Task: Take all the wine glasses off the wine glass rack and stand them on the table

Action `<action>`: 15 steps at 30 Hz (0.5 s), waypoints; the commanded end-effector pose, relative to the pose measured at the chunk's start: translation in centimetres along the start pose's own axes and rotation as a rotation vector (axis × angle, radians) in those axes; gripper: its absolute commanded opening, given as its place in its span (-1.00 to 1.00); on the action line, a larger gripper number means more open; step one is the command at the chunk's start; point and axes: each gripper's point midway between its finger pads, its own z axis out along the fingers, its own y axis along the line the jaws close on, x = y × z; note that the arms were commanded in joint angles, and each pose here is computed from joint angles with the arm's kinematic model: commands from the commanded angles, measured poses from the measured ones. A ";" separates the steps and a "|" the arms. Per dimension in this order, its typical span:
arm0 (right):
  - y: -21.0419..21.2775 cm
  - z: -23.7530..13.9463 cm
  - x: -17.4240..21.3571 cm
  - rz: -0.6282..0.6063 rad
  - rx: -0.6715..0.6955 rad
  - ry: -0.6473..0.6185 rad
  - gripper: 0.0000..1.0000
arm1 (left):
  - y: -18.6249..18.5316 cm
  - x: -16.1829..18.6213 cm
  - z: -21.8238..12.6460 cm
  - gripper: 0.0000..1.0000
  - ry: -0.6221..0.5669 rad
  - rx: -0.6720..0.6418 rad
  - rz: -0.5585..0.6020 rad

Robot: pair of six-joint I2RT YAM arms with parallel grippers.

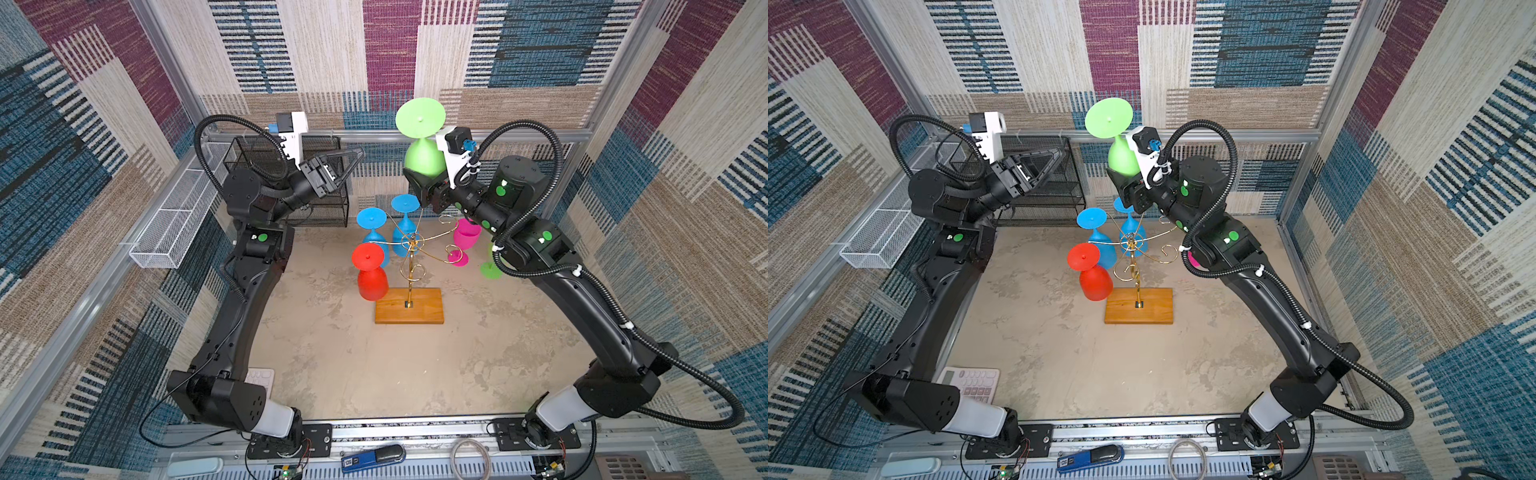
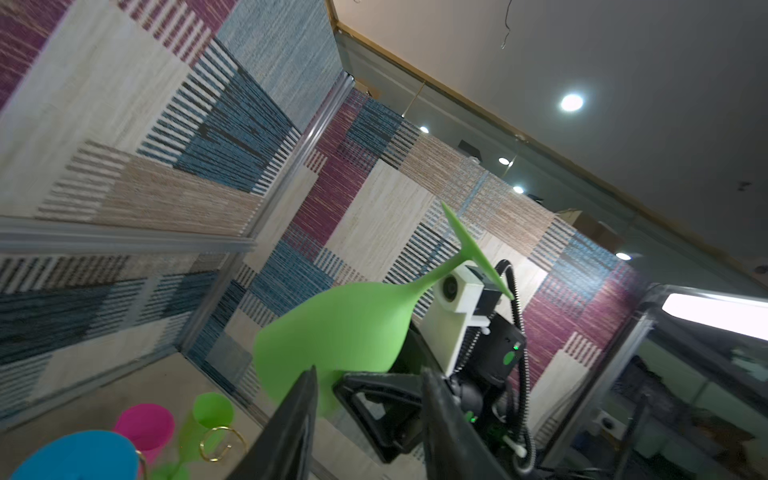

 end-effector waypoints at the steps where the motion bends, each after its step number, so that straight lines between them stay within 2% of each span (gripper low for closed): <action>1: 0.4 -1.1 2.1 0.056 -0.016 0.135 0.20 | 2.9 -1.1 -1.0 0.03 -0.113 -0.172 0.423; 4: 0.7 -1.4 2.8 0.075 -0.036 0.205 0.15 | 1.9 -1.5 -1.4 0.06 -0.179 -0.146 0.692; 5: 0.8 -1.4 3.0 0.077 -0.044 0.225 0.14 | 1.7 -1.6 -1.4 0.06 -0.190 -0.146 0.749; 7: 1.0 -1.5 3.4 0.082 -0.058 0.260 0.10 | 1.9 -1.7 -1.2 0.05 -0.195 -0.141 0.854; 11: 1.6 -1.7 4.1 0.095 -0.086 0.300 0.05 | 1.4 -0.6 -0.2 0.02 -0.176 -0.048 1.081; 15: 2.4 -1.8 4.6 0.114 -0.128 0.321 0.02 | 1.1 0.8 0.7 -0.01 -0.139 0.066 1.227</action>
